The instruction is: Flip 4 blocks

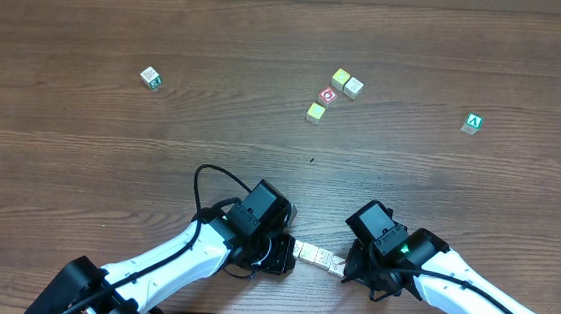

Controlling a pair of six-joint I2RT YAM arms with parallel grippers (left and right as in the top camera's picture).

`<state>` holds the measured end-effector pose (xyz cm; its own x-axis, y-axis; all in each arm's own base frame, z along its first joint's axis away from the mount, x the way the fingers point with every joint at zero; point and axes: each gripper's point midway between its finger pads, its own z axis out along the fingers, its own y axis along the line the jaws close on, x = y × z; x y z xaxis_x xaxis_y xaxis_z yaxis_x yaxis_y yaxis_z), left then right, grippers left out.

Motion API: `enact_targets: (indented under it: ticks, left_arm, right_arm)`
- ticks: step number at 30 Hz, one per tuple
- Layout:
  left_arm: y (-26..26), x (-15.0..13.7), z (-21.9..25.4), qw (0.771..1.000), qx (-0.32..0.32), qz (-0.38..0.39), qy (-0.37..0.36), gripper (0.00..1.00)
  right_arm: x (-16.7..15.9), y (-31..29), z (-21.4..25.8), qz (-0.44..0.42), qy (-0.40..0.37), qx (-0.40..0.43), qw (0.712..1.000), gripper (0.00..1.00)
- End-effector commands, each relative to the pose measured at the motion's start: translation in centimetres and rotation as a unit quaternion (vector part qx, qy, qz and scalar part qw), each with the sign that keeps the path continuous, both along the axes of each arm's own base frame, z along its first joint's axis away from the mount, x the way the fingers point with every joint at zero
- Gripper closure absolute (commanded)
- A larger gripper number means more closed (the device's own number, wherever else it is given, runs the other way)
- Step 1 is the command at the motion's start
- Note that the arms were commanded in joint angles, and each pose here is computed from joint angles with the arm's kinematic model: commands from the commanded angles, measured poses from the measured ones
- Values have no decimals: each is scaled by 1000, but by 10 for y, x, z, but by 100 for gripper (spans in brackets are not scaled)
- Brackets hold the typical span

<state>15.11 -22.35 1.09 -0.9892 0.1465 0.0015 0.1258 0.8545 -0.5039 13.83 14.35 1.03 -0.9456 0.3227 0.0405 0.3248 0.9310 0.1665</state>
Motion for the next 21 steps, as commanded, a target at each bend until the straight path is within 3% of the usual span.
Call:
enact_targets:
  ticks: [1,21]
  left_arm:
    - [3,2,-5,1000,14,13,0,96]
    - [0,3,-4,1000,13,24,0,96]
  right_arm:
    - [2,-1,1,-8,-1,0,1000,96]
    - [2,0,1,-8,-1,0,1000,96]
